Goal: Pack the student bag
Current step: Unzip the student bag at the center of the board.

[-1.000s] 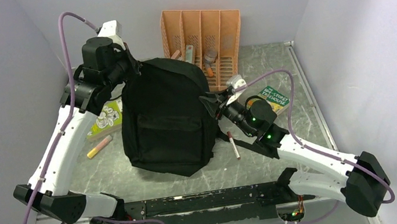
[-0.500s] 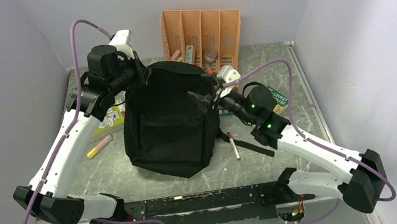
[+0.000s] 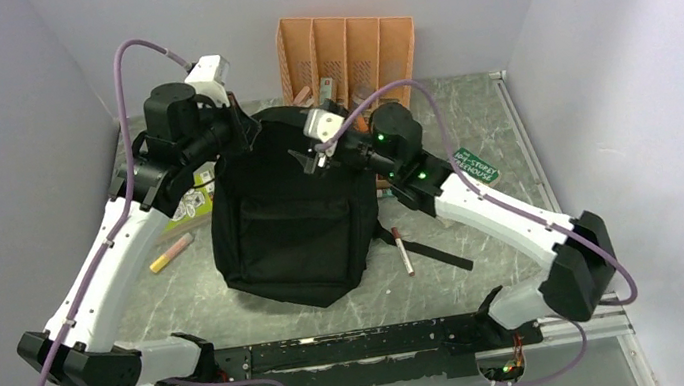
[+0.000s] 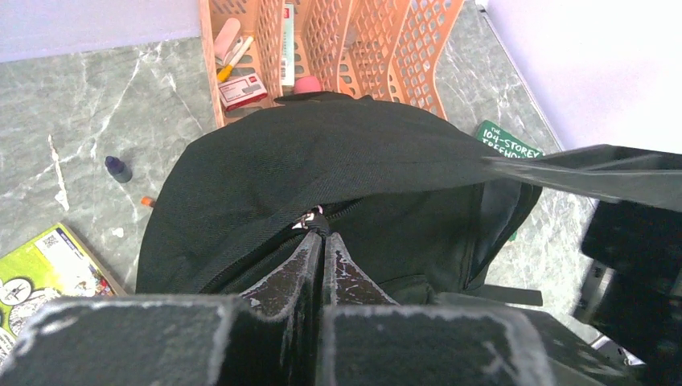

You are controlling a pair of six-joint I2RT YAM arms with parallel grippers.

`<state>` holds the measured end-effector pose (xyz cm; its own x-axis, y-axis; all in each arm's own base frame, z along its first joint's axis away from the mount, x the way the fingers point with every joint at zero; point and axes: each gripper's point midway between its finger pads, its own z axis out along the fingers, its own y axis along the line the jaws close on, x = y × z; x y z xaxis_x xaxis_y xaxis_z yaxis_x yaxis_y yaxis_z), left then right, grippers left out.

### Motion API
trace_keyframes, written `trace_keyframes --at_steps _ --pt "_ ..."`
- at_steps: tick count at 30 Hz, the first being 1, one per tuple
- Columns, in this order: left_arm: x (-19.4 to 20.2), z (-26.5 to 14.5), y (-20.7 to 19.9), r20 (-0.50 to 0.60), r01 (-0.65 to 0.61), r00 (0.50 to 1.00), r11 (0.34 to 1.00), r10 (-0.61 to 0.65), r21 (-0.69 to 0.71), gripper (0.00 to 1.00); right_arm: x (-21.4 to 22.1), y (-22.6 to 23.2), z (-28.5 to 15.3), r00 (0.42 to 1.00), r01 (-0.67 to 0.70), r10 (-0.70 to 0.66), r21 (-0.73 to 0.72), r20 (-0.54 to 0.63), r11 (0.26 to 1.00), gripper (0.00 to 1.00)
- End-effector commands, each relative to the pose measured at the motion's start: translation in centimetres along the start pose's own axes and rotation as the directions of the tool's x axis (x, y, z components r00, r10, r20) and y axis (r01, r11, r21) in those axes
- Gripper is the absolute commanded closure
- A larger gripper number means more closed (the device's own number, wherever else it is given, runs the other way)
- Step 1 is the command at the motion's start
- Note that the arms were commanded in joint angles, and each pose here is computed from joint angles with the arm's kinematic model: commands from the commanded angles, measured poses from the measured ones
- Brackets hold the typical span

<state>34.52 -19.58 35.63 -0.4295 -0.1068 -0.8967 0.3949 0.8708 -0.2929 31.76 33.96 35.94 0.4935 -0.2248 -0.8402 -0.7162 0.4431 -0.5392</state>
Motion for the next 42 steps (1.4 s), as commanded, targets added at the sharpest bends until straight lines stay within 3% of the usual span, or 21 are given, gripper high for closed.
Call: trace_keyframes --at_steps 1,16,18,23,29,33,42 --pt "-1.9 -1.3 -1.6 0.076 -0.028 0.997 0.997 0.022 0.077 0.95 -0.2 0.6 2.1 0.988 0.151 -0.148 -0.097 0.042 0.984 0.25" --pt "-1.2 -1.3 -2.1 0.065 -0.039 0.997 0.993 0.032 0.114 0.95 2.6 0.9 7.3 0.972 0.231 -0.233 -0.203 0.016 0.951 0.27" --pt "-1.2 -1.3 -2.0 0.065 -0.041 0.997 0.993 0.034 0.108 0.95 3.0 0.9 7.6 0.972 0.231 -0.235 -0.204 0.006 0.951 0.33" --pt "-0.8 -1.4 -1.5 0.062 -0.048 0.997 0.995 0.042 0.087 0.95 3.4 0.5 7.6 0.972 0.23 -0.233 -0.164 0.002 0.959 0.6" --pt "-0.7 -1.7 -1.0 0.068 -0.05 0.997 0.997 0.046 0.062 0.95 3.9 -0.2 7.2 0.966 0.252 -0.257 -0.12 -0.024 0.96 0.82" --pt "-0.5 -1.7 -0.6 0.067 -0.044 0.997 0.998 0.042 0.041 0.95 3.4 -1.7 6.7 0.962 0.271 -0.272 -0.03 -0.031 0.962 1.0" --pt "2.1 -1.8 3.0 0.019 0.015 1.0 0.99 -0.013 -0.143 0.95 1.7 -4.6 4.8 0.976 0.219 -0.216 0.138 -0.038 0.966 1.0"
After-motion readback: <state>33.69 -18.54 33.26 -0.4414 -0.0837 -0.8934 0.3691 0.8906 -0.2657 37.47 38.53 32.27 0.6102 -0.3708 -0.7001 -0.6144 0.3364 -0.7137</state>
